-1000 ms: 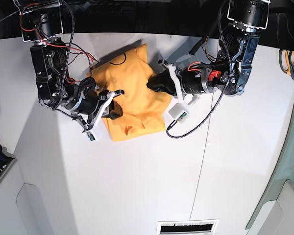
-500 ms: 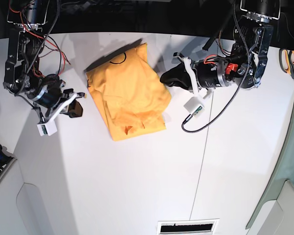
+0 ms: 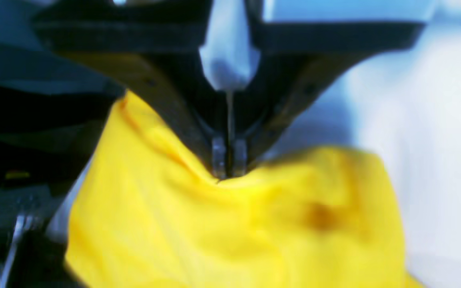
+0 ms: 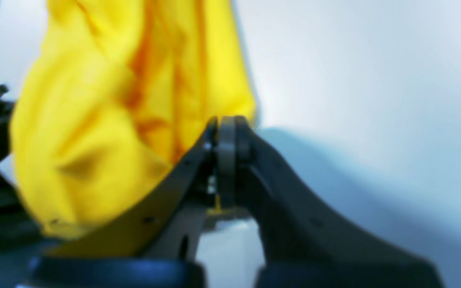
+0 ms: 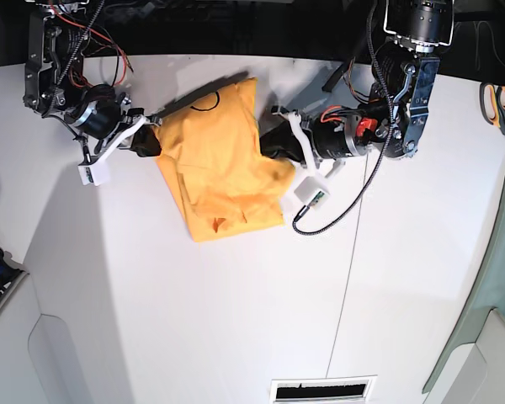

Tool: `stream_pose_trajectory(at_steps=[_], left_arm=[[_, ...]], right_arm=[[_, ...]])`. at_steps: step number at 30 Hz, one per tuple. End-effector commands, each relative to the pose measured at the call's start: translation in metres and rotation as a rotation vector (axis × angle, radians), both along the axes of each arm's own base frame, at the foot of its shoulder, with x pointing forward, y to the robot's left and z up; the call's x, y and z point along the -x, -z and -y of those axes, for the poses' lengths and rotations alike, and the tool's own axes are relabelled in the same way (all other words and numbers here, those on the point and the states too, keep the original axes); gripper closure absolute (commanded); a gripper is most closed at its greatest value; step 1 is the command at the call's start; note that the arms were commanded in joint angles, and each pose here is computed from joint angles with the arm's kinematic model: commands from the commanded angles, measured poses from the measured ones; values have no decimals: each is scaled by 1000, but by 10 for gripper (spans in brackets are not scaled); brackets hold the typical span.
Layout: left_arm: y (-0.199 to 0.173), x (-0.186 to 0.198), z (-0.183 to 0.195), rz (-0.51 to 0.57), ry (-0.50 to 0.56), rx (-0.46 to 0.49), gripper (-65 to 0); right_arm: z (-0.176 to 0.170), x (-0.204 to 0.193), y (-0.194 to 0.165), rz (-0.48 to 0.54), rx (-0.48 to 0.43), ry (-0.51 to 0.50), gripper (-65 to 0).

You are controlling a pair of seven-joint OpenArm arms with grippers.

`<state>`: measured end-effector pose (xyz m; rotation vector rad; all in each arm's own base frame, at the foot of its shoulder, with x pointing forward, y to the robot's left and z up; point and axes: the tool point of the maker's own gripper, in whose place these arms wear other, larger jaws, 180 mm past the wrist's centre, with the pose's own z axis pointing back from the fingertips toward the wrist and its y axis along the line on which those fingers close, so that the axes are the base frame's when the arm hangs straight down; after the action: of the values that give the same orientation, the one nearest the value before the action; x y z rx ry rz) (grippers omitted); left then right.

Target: Layout the t-shirt on the table in an organized manner, then fold the t-shirt properly

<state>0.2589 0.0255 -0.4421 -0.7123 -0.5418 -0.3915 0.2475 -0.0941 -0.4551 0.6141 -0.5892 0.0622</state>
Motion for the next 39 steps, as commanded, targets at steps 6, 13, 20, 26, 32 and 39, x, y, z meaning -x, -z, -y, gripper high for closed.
stream_pose_trajectory(at_steps=[6, 13, 20, 26, 32, 39], left_arm=[[-15, -21, -2, 65, 7, -6, -14], [-14, -20, -9, 59, 8, -14, -14], [-30, -18, -31, 64, 17, 1, -13], [-33, 14, -50, 64, 52, -47, -14], [-38, 61, -74, 45, 50, -106, -13], [-24, 132, -102, -109, -8, -144, -13]], right_arm=[[-39, 16, -2, -12, -114, 9, 0], [-37, 22, 0, -22, -109, 10, 0], [-27, 16, -14, 15, -59, -29, 0], [6, 19, -23, 33, 31, -72, 0], [29, 52, -20, -20, 70, -103, 0], [45, 121, -5, -152, 96, -137, 0]])
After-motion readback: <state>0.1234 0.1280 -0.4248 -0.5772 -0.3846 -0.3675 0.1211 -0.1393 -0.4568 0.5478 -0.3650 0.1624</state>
